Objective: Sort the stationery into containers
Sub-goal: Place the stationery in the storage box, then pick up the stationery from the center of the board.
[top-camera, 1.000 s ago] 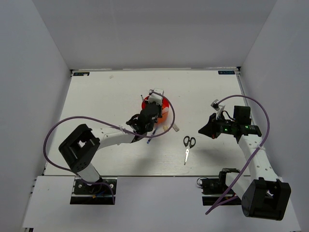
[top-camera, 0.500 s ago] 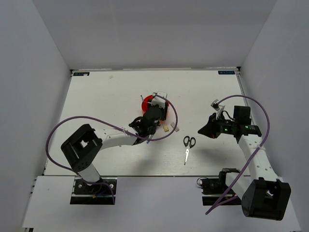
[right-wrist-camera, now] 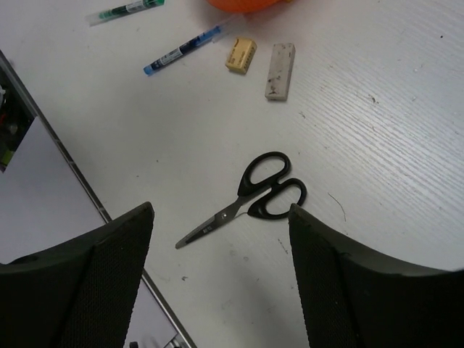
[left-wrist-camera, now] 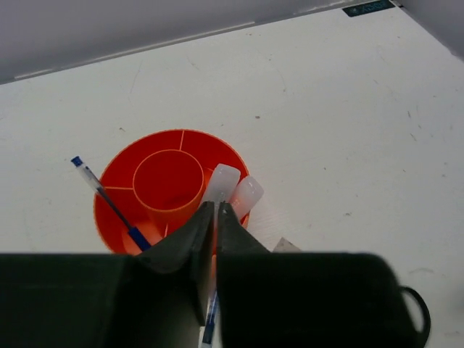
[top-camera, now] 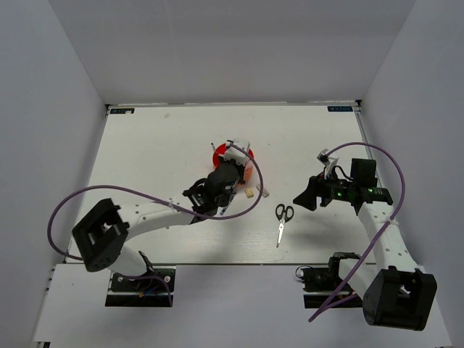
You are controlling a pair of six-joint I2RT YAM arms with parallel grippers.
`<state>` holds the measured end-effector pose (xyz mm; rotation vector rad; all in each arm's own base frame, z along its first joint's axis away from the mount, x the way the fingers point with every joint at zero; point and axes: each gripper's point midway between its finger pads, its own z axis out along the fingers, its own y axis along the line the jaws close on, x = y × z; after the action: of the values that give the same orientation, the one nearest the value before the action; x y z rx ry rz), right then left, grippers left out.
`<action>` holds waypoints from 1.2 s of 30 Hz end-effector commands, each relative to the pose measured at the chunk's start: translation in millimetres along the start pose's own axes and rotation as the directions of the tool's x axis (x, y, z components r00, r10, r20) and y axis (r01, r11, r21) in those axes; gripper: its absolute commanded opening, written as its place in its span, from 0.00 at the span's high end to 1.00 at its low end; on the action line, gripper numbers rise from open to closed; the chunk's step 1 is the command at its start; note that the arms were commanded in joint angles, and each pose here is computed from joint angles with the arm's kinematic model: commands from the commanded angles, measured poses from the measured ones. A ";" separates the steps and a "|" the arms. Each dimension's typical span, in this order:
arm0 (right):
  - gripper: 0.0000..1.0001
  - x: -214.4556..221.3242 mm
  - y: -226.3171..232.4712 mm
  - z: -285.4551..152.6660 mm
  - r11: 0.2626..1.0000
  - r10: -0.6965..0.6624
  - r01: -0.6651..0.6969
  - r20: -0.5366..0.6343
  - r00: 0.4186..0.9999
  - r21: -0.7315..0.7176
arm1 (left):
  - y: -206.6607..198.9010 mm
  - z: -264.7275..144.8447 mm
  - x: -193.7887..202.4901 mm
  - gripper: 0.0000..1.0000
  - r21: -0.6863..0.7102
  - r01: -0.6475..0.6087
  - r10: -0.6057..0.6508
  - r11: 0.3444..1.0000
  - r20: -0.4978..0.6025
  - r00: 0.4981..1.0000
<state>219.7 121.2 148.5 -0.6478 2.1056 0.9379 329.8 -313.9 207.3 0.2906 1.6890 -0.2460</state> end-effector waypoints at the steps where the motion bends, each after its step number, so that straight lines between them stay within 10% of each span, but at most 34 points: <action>1: 0.22 -5.9 -4.9 -1.5 0.999 -0.018 0.018 0.017 1.000 0.033 | 13.6 -36.3 -20.6 0.84 0.020 -0.004 0.005 1.000 -0.034 0.999; 4: 0.26 -3.7 -7.8 -0.2 0.999 -0.014 0.014 0.010 1.000 0.041 | 35.3 -65.6 -1.5 0.82 0.007 -0.017 0.018 1.000 -0.151 0.988; 5: 0.31 -2.8 -8.4 -0.1 0.999 -0.013 0.013 0.006 1.000 0.043 | 41.4 -71.4 2.1 0.67 -0.006 -0.003 0.001 1.000 -0.177 0.984; 7: 0.99 1.2 -15.1 1.5 0.997 -0.010 0.011 -0.014 1.000 0.071 | 73.1 -92.6 23.1 0.39 -0.059 0.012 -0.029 0.998 -0.305 0.952; 8: 1.00 2.7 -19.8 2.0 0.996 -0.012 0.014 -0.024 1.000 0.093 | 78.9 -98.6 30.4 0.19 -0.062 0.035 -0.054 0.997 -0.350 0.935; 13: 1.00 -9.9 -27.8 11.9 0.976 -0.123 0.135 -0.075 0.990 0.173 | 121.5 -140.6 84.9 0.16 -0.142 0.335 -0.348 0.931 -0.621 0.702; 19: 0.54 -13.2 -34.1 49.3 0.976 -0.120 0.161 -0.252 0.960 0.148 | 156.3 -145.6 115.5 0.80 -0.215 0.546 -0.542 0.810 -0.631 0.555; 25: 0.48 -10.0 -46.3 90.9 0.976 -0.056 0.123 -0.342 0.938 0.179 | 165.4 -145.5 111.9 0.41 -0.213 0.596 -0.580 0.774 -0.617 0.533; 36: 0.46 -4.5 -53.2 161.0 0.970 -0.074 0.148 -0.348 0.935 0.192 | 168.7 -153.3 109.9 0.32 -0.204 0.584 -0.576 0.786 -0.586 0.570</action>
<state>293.2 194.7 38.8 -0.8854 2.5190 0.5810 230.0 -97.8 117.2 -0.2655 2.4437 -0.7006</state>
